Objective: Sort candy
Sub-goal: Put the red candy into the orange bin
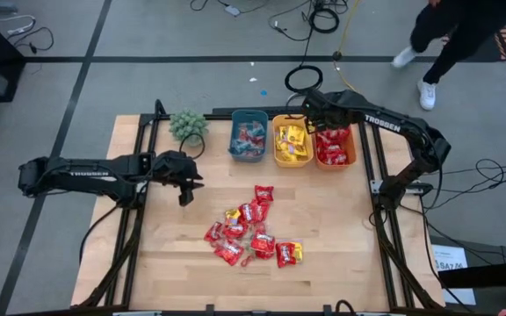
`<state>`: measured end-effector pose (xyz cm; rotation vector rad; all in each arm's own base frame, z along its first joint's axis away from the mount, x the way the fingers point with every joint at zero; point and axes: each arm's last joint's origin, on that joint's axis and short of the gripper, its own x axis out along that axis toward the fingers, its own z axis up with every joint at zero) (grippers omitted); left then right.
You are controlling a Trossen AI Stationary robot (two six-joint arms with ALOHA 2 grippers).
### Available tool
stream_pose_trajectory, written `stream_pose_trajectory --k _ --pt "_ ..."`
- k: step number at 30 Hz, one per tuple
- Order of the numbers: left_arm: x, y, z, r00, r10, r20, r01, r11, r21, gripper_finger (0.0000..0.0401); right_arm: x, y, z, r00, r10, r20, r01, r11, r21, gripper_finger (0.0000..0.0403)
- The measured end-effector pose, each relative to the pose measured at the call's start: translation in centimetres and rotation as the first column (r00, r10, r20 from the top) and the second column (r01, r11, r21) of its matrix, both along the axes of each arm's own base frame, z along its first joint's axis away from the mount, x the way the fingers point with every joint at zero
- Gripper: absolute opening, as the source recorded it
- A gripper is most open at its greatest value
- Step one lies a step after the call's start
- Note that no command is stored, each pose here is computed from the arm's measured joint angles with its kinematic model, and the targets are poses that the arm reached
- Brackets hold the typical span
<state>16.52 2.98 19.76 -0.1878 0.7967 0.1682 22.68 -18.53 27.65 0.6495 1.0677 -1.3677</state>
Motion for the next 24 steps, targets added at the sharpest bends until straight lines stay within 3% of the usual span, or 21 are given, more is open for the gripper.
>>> stream_pose_trajectory --k 6,14,20,24 --pt "-0.1 0.4 0.0 1.0 0.021 -0.001 -0.021 1.0 0.005 0.0132 0.1 0.0 0.0 1.0 0.026 -0.002 -0.026 1.0 0.009 0.0217" --pt "-0.1 0.6 0.0 0.999 0.035 0.0 -0.035 0.999 0.002 0.0132 0.6 1.3 0.1 0.997 0.075 -0.019 -0.075 0.997 0.034 0.0216" --pt "-0.1 0.5 0.0 1.0 0.016 0.005 -0.016 1.0 -0.021 0.0132 1.7 4.5 1.4 0.981 0.182 0.062 -0.184 0.983 0.023 0.0215" --pt "-0.1 0.5 0.0 1.0 0.015 0.007 -0.015 0.999 -0.029 0.0132 3.9 7.8 1.8 0.939 0.324 0.117 -0.324 0.946 -0.02 0.0215"
